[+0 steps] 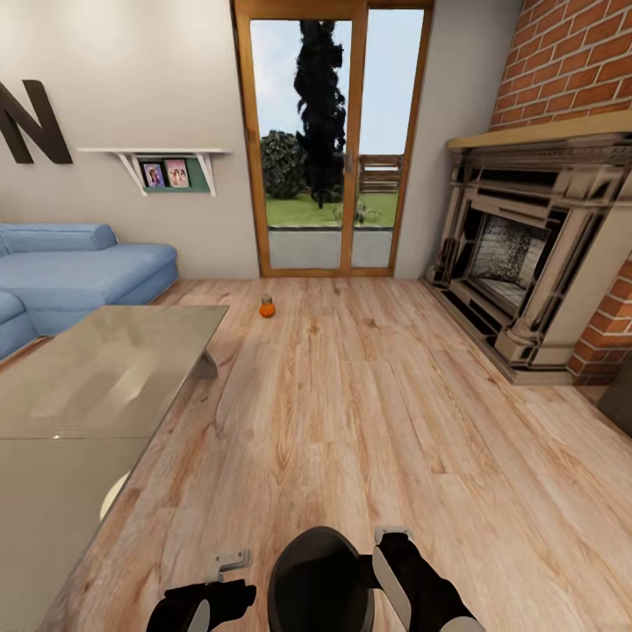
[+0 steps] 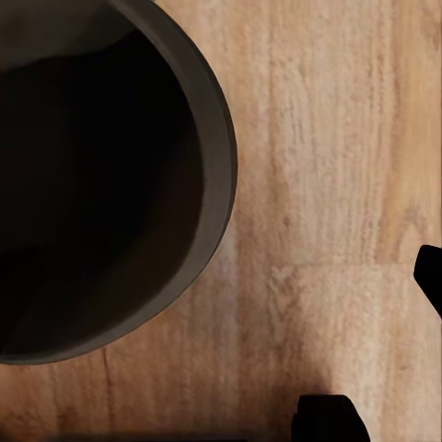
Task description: Place each of the two pumpkins and all three candles from the living room inside a cabinet in the living room (use any cabinet), then make sure every cabinet is closed, and position the cauldron so it is next to a table in the living room.
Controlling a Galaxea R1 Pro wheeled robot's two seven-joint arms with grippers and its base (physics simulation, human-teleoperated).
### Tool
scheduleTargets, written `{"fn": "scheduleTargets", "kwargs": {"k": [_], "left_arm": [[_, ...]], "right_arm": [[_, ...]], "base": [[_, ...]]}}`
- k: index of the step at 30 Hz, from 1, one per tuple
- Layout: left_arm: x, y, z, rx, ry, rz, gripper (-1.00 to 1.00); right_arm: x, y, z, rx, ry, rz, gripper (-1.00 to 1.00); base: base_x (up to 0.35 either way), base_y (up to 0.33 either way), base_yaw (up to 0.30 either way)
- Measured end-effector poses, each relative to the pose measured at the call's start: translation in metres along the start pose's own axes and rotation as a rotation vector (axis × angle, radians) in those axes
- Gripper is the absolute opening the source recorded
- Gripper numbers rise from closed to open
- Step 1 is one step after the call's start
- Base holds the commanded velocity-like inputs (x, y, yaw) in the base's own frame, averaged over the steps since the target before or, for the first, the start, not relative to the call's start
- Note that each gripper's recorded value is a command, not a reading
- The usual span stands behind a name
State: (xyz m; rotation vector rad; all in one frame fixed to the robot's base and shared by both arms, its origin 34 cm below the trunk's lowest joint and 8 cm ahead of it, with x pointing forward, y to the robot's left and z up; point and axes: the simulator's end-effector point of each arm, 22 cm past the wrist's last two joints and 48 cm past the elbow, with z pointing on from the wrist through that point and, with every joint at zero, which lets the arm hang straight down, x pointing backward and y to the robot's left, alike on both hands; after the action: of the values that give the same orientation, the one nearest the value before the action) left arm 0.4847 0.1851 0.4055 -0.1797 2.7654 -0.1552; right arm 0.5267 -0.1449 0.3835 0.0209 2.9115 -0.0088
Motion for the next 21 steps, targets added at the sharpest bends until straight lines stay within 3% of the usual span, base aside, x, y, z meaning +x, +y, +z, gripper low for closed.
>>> {"fn": "scheduleTargets", "kwargs": {"k": [14,21], "left_arm": [[0.017,0.003,0.025,0.011,0.003,0.005,1.00],[0.014,-0.001,0.024,0.017,-0.007,0.004,1.00]], "right_arm": [[0.013,0.000,0.028,0.000,-0.002,0.000,1.00],[0.012,0.000,0.028,0.000,-0.003,0.001,1.00]], "base": [[0.000,0.000,0.000],[0.000,0.000,0.000]]}}
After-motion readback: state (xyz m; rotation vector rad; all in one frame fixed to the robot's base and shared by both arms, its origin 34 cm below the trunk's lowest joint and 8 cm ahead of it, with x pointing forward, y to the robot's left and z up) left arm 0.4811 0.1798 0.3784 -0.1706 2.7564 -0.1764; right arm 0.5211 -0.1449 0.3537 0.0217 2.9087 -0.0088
